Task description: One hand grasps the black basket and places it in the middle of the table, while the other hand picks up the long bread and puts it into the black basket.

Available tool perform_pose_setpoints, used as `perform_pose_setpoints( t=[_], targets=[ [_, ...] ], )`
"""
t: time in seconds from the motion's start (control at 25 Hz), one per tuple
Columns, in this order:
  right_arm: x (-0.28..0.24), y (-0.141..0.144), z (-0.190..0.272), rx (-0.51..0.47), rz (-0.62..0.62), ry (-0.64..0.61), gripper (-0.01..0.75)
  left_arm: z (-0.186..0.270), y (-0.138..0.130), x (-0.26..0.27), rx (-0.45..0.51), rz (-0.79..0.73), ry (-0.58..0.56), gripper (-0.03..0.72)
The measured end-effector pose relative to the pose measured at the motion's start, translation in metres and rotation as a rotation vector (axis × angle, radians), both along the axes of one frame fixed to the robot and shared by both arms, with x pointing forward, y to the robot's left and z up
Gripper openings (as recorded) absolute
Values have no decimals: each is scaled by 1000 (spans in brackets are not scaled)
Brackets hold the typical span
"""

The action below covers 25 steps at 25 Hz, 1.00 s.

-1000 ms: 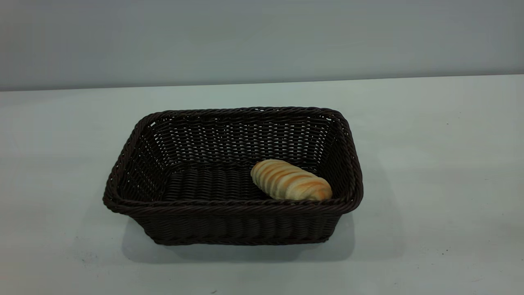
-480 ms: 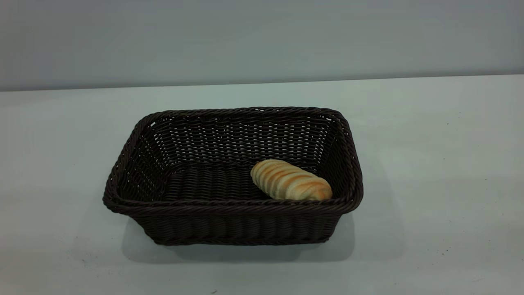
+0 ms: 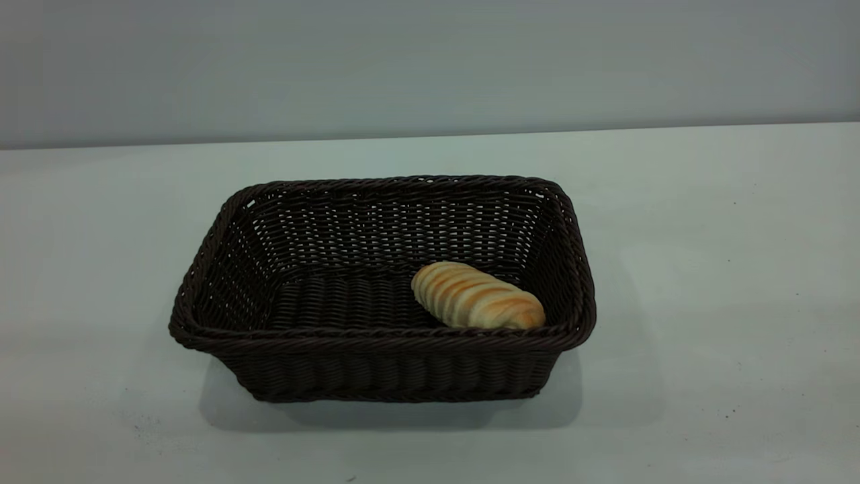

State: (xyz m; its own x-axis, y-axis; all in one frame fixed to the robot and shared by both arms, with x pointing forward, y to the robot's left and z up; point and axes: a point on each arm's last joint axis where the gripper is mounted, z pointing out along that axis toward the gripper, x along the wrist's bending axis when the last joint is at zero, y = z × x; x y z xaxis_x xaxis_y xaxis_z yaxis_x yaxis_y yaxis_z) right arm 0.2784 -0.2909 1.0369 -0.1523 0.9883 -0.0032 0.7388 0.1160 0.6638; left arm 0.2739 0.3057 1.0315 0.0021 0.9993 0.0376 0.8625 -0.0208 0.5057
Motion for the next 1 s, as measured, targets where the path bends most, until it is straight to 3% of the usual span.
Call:
perform_pose_setpoints(
  t=[0.76,1.0],
  targets=[
    [-4,1,0,8,30,-19,303,-1,0,0,0,-1,-3,513],
    [-4,1,0,9,31,-19,303,3,3,-18,-15,33,-138,513]
  ],
)
